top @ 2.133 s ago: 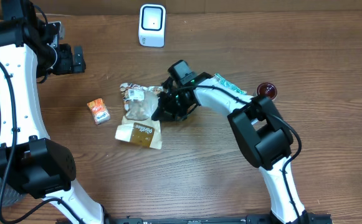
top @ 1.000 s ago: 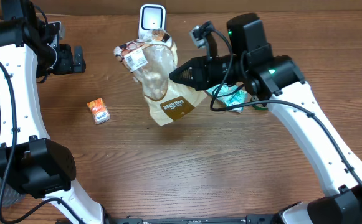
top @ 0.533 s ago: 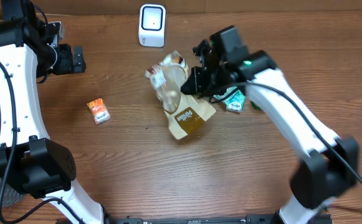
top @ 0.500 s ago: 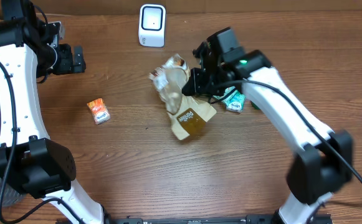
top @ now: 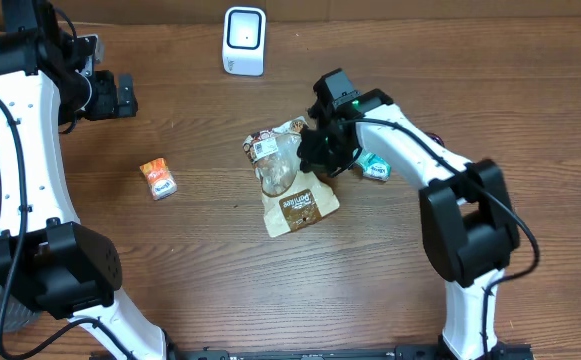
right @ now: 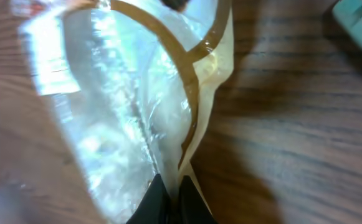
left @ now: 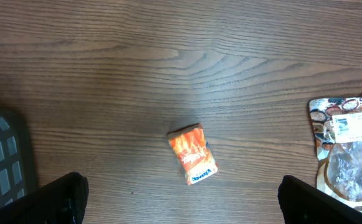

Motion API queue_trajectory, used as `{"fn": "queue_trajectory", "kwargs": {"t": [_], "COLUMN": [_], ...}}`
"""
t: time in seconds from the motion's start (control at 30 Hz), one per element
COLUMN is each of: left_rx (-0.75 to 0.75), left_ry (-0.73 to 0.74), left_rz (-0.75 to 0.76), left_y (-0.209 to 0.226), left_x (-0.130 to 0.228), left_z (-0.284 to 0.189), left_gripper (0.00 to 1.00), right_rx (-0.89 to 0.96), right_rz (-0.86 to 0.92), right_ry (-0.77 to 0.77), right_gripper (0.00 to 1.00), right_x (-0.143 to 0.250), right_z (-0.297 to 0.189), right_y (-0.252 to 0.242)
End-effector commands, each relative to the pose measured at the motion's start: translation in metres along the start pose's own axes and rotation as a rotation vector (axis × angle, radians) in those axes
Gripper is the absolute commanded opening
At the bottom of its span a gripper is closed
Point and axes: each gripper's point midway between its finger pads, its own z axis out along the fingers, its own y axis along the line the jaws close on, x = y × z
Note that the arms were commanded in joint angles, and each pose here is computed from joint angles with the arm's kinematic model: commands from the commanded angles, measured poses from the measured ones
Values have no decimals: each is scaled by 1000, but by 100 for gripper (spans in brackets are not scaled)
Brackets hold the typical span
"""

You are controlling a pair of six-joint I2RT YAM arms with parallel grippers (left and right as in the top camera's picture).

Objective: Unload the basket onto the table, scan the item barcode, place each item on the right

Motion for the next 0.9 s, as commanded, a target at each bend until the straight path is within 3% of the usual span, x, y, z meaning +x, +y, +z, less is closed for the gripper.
{"fn": "queue_trajectory", "kwargs": {"t": [0.0, 0.23, 0.4, 0.73, 0.87], "left_rx": [8, 8, 8, 8, 8], "left_ry": [-11, -11, -11, -11, -11], "left_rz": [30, 30, 30, 30, 30], "left_y": [-5, -5, -5, -5, -5], "left_x": [0, 0, 0, 0, 0], "left_z": [-5, -5, -5, -5, -5], "left_gripper": [100, 100, 100, 100, 100], "right_rx": [10, -15, -35, -125, -187], "right_rz": [37, 80, 98, 149, 197], "right_ry": [22, 57, 125, 193, 236], "right_gripper": [4, 34, 45, 53, 49], "right_x": [2, 5, 21, 44, 44], "right_z": [14, 9, 8, 47, 69], "right_y": [-2, -9, -7, 9, 13]}}
